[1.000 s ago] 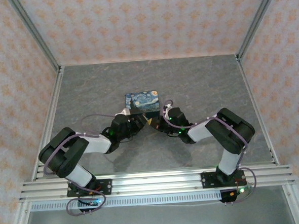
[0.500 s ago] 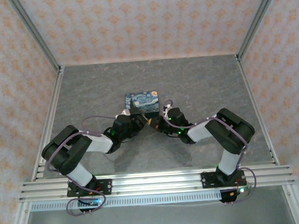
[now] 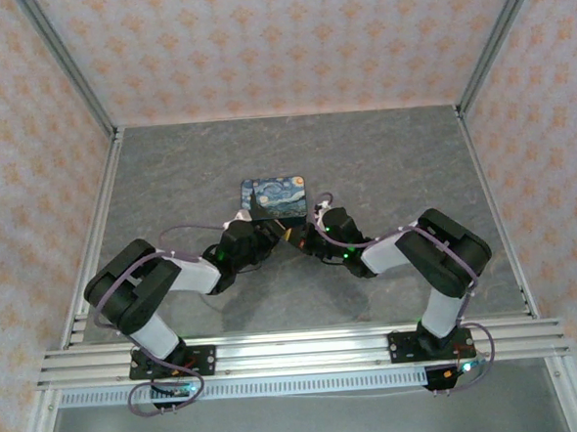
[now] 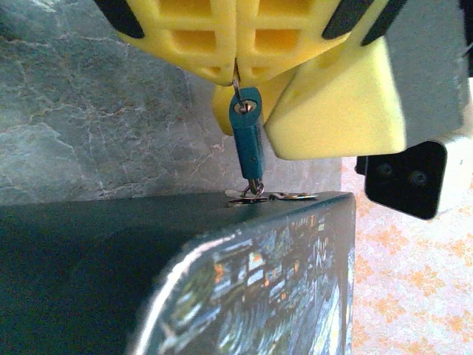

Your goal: Unlock the padlock with the key

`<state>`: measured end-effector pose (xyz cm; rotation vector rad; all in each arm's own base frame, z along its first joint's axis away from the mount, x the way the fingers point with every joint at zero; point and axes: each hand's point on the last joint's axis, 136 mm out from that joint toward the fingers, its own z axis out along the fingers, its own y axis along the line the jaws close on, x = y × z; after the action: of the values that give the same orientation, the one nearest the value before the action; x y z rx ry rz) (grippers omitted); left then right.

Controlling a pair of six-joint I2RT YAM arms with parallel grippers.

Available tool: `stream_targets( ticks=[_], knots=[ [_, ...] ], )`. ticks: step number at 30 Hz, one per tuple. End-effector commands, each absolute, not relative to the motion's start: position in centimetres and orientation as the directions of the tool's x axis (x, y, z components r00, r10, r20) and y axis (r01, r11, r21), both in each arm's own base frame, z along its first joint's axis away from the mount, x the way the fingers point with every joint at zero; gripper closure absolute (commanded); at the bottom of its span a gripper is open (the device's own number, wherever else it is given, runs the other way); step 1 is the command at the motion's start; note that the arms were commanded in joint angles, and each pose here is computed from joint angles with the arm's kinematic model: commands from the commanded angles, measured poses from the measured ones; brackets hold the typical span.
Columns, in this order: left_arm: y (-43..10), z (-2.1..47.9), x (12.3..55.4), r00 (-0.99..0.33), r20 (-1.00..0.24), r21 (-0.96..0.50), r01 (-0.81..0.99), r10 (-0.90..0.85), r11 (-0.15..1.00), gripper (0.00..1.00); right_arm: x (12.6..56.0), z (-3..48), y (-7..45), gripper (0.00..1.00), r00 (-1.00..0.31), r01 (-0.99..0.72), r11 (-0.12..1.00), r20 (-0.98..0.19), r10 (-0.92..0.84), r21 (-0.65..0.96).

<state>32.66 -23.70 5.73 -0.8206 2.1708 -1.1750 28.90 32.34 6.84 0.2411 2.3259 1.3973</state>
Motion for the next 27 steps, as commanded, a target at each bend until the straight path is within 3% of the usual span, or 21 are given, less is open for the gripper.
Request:
stream_targets(
  ticks=[1,12,14,20,24,27],
  knots=[
    [-24.3,6.6,33.6,-0.646,-0.168,-0.879,-0.244,-0.744,0.411,0.63,29.8,9.5,33.6,1.0,-0.883,-0.116,0.418,-0.286,0.372,0.901],
    [-23.8,6.1,33.5,-0.628,-0.16,-0.869,-0.277,-0.762,0.41,0.84,29.6,9.7,33.5,0.98,-0.884,-0.114,0.408,-0.28,0.374,0.906],
    [-23.8,6.0,33.4,-0.625,-0.155,-0.867,-0.286,-0.765,0.409,0.87,29.5,9.5,33.1,0.95,-0.88,-0.116,0.427,-0.292,0.375,0.897],
    [-23.9,6.1,33.3,-0.627,-0.14,-0.865,-0.298,-0.766,0.403,0.92,29.5,8.5,30.7,0.71,-0.853,-0.115,0.532,-0.358,0.38,0.839],
    [-24.0,6.1,33.3,-0.634,-0.134,-0.86,-0.307,-0.762,0.407,0.92,30.2,8.8,28.6,0.64,-0.823,-0.132,0.571,-0.411,0.393,0.81],
    [-24.2,6.1,33.2,-0.637,-0.12,-0.856,-0.322,-0.761,0.405,0.92,30.4,9.7,27.6,0.59,-0.792,-0.203,0.654,-0.515,0.328,0.729]
  ],
)
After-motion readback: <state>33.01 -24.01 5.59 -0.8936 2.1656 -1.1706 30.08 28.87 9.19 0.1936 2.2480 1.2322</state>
